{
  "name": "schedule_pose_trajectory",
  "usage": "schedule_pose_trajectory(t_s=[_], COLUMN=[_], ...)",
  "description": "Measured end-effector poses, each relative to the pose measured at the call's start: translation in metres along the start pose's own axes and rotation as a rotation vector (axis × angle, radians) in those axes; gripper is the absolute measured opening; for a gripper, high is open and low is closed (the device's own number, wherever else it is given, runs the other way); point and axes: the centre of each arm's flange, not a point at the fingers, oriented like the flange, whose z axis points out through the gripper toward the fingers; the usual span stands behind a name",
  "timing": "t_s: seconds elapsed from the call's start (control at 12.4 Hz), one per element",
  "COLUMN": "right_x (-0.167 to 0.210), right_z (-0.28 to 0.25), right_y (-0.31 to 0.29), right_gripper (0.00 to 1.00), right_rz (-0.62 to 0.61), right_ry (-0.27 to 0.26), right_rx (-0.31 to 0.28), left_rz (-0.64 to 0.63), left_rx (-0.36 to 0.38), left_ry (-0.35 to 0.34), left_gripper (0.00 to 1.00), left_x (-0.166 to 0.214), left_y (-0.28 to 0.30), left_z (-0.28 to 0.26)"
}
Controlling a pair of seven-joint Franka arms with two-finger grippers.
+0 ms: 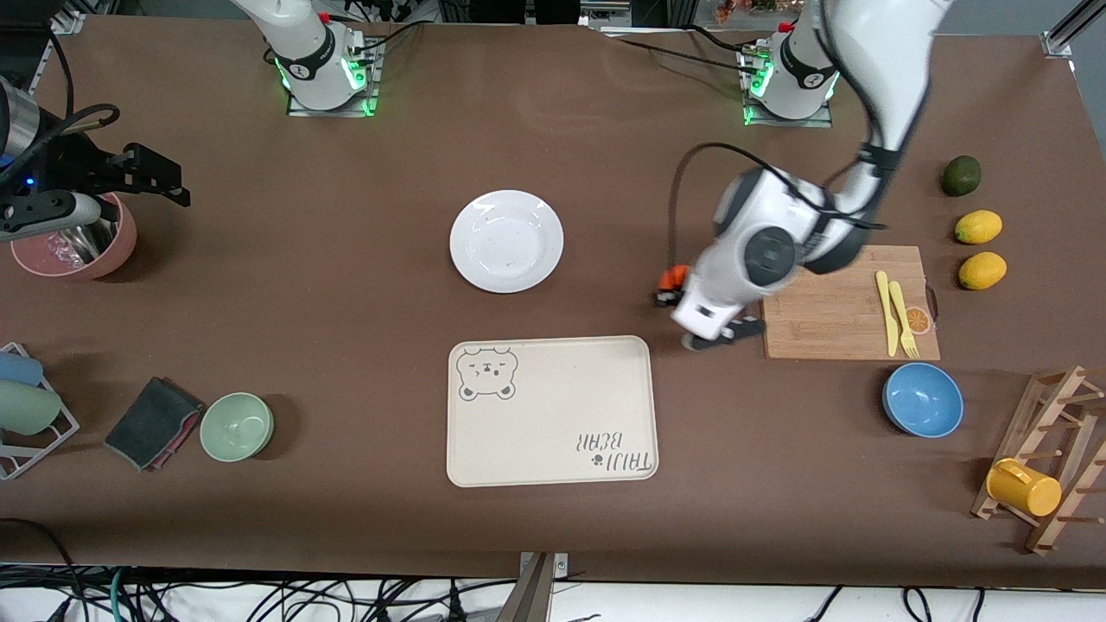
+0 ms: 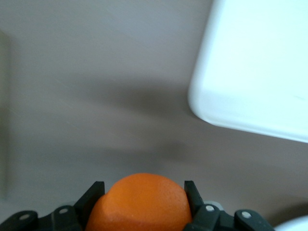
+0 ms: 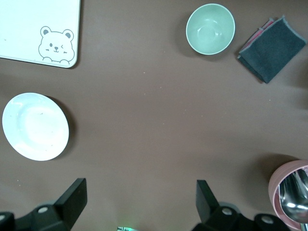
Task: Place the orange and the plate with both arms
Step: 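Carry the orange with the left gripper over the white plate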
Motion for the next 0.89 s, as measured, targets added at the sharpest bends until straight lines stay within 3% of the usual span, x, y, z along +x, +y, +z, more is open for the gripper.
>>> schedule_pose_trajectory(t_s=[0.32,0.65,0.89], right_x=[0.000,0.000,0.000], right_z=[0.000,0.000,0.000], right_y=[0.000,0.000,0.000], right_gripper=[1.00,1.00,1.00], right_rz=[0.000,0.000,0.000], right_ry=[0.000,0.000,0.000], right_rx=[0.000,0.000,0.000], left_rz=[-0.193,-0.315,-0.311], left_rx=[-0.037,-0.089,-0.091], left_ry=[-0.083,-0.078,-0.050], left_gripper=[0.71,0.71,0.71], left_x=[-0.110,-0.225,-0.248], left_y=[0.119,0.193,0.210], left_z=[0.060,0.139,0.159])
